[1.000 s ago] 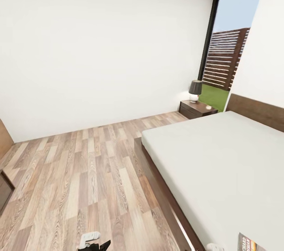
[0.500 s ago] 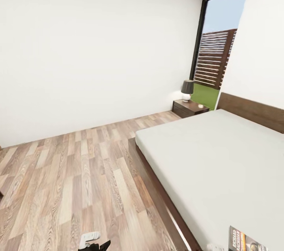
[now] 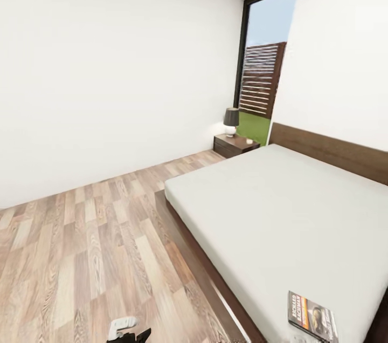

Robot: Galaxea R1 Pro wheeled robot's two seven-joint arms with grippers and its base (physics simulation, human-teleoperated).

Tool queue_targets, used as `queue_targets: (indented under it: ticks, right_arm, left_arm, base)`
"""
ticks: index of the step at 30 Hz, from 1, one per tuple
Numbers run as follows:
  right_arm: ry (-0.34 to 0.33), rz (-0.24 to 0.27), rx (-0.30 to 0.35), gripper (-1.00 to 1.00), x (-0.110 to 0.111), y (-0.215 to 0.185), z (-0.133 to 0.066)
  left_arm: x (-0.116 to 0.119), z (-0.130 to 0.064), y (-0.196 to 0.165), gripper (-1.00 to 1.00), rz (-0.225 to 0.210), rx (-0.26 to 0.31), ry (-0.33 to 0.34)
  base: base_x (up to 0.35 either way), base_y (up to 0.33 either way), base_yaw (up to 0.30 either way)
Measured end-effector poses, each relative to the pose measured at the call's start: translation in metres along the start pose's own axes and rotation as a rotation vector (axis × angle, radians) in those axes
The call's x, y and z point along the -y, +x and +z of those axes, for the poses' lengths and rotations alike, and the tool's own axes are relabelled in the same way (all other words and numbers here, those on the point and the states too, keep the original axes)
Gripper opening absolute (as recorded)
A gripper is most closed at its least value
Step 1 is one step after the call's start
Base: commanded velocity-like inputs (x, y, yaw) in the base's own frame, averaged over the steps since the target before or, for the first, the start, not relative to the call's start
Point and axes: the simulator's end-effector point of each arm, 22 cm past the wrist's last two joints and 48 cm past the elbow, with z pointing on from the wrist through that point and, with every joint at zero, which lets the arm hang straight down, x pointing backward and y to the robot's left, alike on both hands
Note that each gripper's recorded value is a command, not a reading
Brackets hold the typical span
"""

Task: In the bedroom, move the book from the bed onto either nightstand, and place the two sandals side by side next to the bed.

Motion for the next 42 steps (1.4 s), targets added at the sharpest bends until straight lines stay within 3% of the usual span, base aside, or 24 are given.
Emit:
queue_targets:
  ticks: [42]
  right_arm:
    - [0.000, 0.000, 0.000, 1.00, 0.0000, -0.0001, 0.0000]
  left_arm:
    - [-0.0001, 0.0000, 0.0000, 1.00, 0.000, 0.000, 0.000]
  base:
    - [0.000, 0.000, -0.300]
